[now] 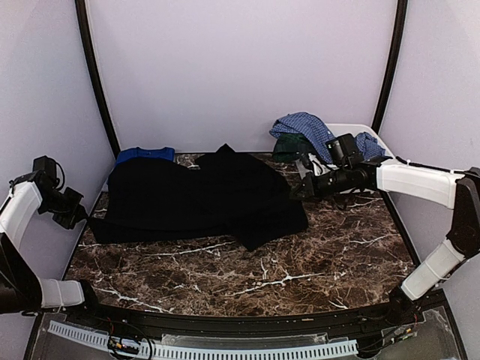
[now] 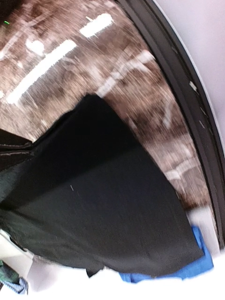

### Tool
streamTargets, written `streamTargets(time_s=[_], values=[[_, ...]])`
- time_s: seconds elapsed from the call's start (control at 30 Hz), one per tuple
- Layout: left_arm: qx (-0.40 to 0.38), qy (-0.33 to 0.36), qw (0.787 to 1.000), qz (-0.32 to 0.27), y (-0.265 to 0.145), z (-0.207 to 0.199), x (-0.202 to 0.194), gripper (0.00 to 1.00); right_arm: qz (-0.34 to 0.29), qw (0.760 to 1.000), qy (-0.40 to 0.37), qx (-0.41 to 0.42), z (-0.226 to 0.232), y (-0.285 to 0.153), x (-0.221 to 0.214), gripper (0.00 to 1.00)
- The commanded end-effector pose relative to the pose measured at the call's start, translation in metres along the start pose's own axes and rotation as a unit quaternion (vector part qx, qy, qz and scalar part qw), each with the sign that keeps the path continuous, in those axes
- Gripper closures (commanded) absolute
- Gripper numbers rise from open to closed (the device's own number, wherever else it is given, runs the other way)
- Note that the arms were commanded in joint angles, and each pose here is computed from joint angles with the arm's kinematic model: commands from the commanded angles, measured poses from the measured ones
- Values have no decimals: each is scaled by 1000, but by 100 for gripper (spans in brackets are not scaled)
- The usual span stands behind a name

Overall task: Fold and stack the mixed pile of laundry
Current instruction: Fold the rectangle-folded T-shirt at the center of the board.

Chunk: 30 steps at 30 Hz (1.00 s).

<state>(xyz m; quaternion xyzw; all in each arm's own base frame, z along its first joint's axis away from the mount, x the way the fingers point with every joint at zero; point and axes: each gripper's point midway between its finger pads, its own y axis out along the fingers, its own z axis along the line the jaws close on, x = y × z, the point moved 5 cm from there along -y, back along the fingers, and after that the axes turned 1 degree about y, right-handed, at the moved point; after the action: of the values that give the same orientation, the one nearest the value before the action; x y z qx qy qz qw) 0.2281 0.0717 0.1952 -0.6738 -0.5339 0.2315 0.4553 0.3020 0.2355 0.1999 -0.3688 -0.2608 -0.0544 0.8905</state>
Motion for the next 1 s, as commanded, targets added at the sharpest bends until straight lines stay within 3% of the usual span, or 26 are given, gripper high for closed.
streamTargets(time_s=[0.0,0.27,0.97], values=[[99,-37,993,43,-8,42,-28,100,14,1000,15,1,-2,2,-17,100],[94,-51,993,47,-13,53,-42,100,16,1000,16,-7,-7,13,-9,100],[93,-21,994,55,70,8,24,100,19,999,22,-46,-53,55,33,100]])
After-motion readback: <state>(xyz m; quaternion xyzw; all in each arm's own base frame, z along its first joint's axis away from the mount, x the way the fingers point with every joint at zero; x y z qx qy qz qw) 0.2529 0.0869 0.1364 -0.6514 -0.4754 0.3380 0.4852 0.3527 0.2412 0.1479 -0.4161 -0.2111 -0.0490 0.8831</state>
